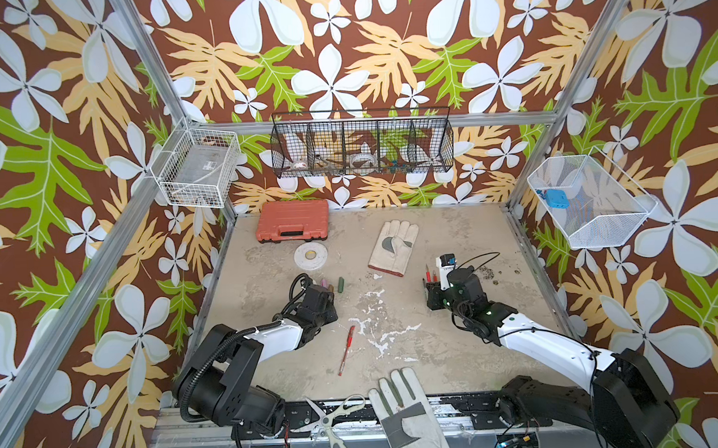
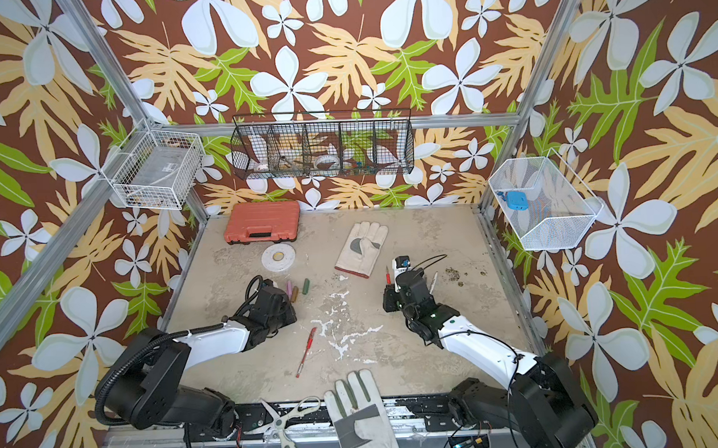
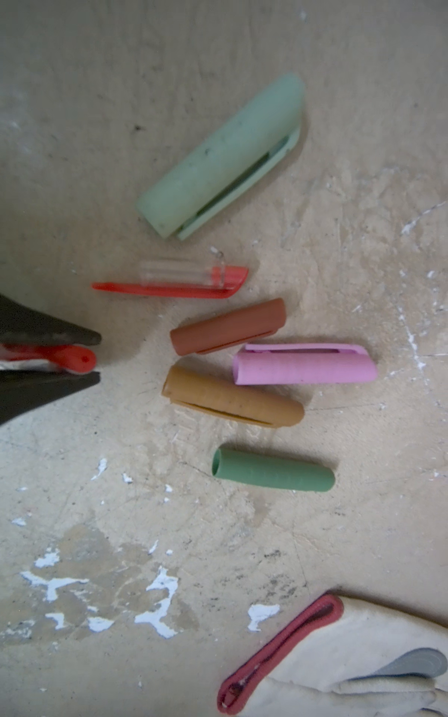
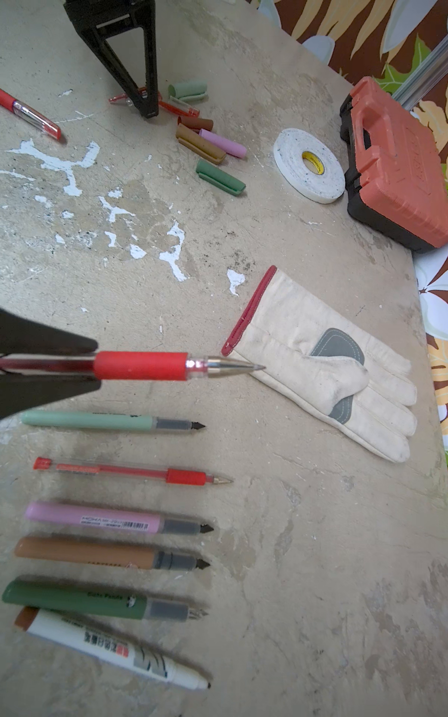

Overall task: Open the pen caps
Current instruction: 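Release the red cap onto the caps with left while right carries pen to markers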

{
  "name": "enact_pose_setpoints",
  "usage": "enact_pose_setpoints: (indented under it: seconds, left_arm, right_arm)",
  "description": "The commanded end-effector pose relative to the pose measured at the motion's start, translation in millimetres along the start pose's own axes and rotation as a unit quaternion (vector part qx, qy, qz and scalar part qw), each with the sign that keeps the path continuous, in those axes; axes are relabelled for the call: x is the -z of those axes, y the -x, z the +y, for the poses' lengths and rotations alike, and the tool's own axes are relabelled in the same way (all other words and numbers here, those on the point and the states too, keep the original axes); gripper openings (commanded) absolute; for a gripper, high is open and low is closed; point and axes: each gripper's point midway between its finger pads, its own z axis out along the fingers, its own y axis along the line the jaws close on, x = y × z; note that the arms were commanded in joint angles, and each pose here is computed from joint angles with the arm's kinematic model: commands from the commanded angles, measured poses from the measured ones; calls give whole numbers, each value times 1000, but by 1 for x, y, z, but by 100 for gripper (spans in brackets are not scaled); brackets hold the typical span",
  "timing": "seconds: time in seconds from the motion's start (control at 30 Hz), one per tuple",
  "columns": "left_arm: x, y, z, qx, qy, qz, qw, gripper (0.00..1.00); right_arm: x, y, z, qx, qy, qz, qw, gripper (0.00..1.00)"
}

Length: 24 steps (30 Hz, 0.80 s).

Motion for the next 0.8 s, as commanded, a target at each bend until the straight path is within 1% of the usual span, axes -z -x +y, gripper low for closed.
enact_pose_setpoints:
  seconds: [0.0,0.1,0.23,0.33,0.4,0.47,0.57,0.63,0.73,0.77]
  left_arm:
    - [-1,-3,10,-13,24,6,1000,12]
    - [-1,-3,11,-16,28,7,999,17]
    - [1,-1,12,-16,31,2,999,20]
    - [5,4,10,-20,28,-6,999,28]
    - [8,8,8,-21,25,-13,999,36]
    - [11,11,7,-19,24,-20,999,41]
    - [19,16,1,-22,8,-31,999,44]
    - [29,24,-12,-39,-17,-49,998,45]
    - [55,30,-45,-102,-52,-92,989,50]
    - [64,29,-59,-118,-76,-106,984,52]
  right_arm:
    - [0,3,1,-7,3,-6,1000,0]
    - [0,4,-1,-10,3,-6,1000,0]
    - [0,4,-1,-14,8,-7,1000,0]
    - [1,5,-1,-16,9,-10,1000,0]
    - [2,6,-1,-15,8,-11,1000,0]
    - [2,6,-2,-15,7,-12,1000,0]
    - [4,7,-3,-15,3,-15,1000,0]
    - [5,8,-6,-14,-4,-18,1000,0]
    - [3,8,-15,-24,-20,-17,999,0]
    - [2,7,-20,-32,-25,-14,999,0]
